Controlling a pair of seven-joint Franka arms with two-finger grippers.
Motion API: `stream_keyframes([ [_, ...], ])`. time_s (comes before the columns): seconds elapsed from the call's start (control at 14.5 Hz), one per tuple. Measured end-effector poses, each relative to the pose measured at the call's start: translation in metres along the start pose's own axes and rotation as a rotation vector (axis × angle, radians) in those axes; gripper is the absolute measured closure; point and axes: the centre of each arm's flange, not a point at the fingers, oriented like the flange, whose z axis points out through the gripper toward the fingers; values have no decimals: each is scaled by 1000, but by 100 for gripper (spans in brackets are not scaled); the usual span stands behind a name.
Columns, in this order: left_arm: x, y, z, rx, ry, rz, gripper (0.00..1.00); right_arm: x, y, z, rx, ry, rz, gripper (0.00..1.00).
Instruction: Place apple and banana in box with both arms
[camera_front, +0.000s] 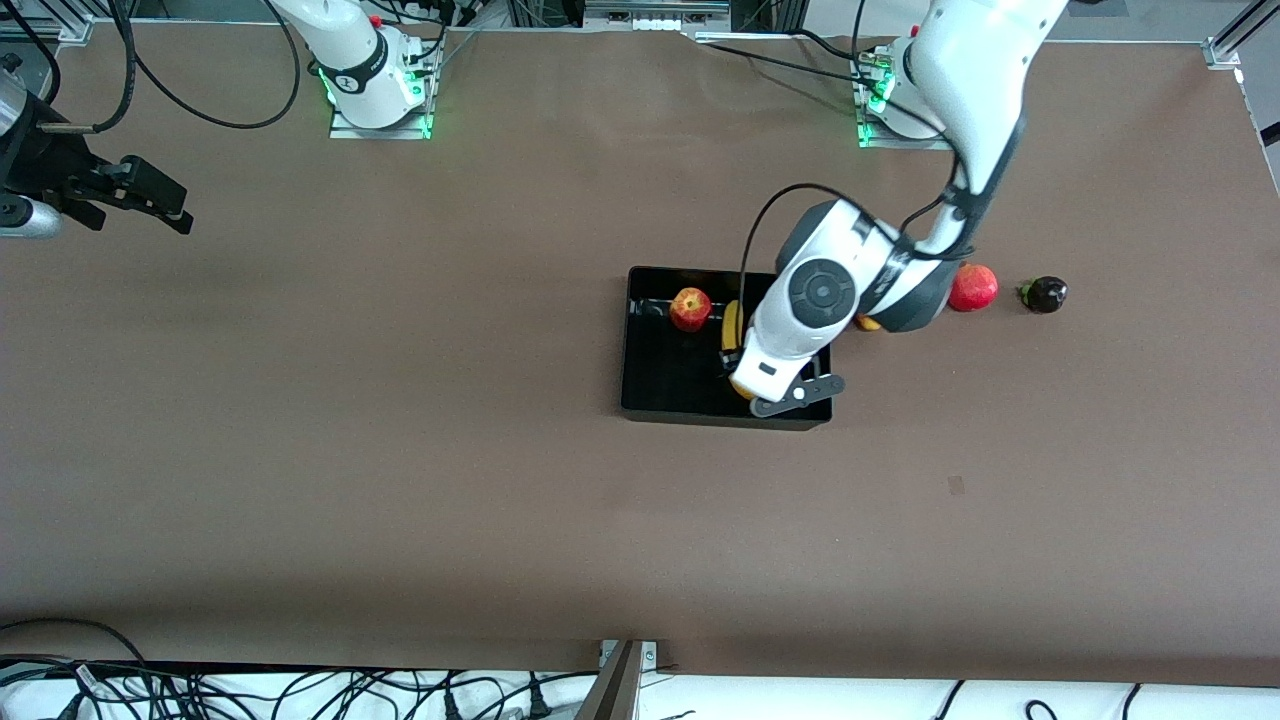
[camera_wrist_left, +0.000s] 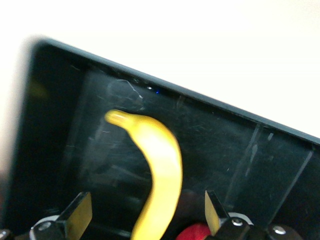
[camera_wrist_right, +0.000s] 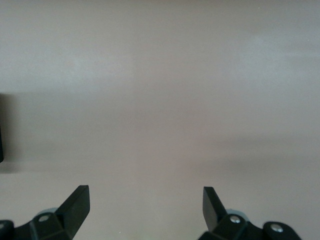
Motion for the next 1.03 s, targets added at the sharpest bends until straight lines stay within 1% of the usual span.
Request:
stream_keyframes([
  [0.28,7,-67,-112,38,-3,92,0,0,0,0,0,0,0,0],
  [0.55,-5,-144,-211,59,2,177,0,0,0,0,0,1,0,0],
  [0.76,-12,-197,-255,66,2,240,0,0,0,0,0,1,0,0],
  [1.03,-10,-243,-282,59,20,311,0,0,0,0,0,1,0,0],
])
